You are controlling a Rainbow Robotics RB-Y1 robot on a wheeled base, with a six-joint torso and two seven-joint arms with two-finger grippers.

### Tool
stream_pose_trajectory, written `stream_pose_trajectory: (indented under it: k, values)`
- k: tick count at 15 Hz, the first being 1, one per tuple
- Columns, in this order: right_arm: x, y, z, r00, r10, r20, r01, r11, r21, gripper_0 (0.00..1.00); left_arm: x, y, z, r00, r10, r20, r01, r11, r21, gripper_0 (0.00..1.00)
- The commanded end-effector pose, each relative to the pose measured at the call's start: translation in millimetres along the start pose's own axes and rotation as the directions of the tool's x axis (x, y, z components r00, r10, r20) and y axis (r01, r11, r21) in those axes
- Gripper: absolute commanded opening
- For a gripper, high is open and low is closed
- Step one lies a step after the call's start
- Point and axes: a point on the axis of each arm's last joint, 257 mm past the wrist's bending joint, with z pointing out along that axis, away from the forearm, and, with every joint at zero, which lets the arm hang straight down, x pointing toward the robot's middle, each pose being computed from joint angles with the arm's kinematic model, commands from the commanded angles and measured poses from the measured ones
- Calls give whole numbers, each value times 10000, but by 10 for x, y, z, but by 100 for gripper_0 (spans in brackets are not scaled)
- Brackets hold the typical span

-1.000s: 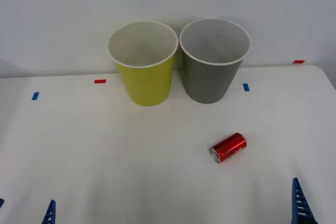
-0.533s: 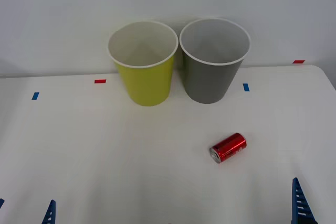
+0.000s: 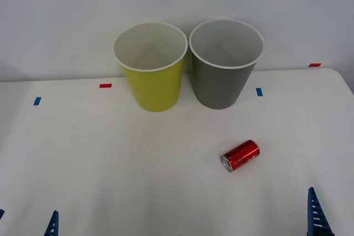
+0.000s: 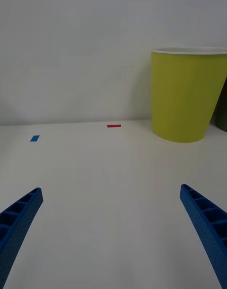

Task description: Put cans in the gray bin and PET bottles in the light green bin.

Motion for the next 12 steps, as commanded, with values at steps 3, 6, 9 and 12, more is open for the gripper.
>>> stream_pose_trajectory:
  k: [3, 6, 9, 12]
  values:
    - [0, 0, 0, 10000, 0, 0, 0, 10000, 0, 100, 0, 0, 0, 10000, 0, 0, 0, 10000, 0, 100]
    - [0, 0, 0, 10000, 0, 0, 0, 10000, 0, 100, 0, 0, 0, 10000, 0, 0, 0, 10000, 0, 100]
    - [0, 0, 0, 10000, 0, 0, 0, 10000, 0, 100, 0, 0, 0, 10000, 0, 0, 0, 10000, 0, 100]
    - [219, -15, -15, 9990, 54, -453, -50, 9999, 99, 100, 0, 0, 0, 10000, 0, 0, 0, 10000, 0, 100]
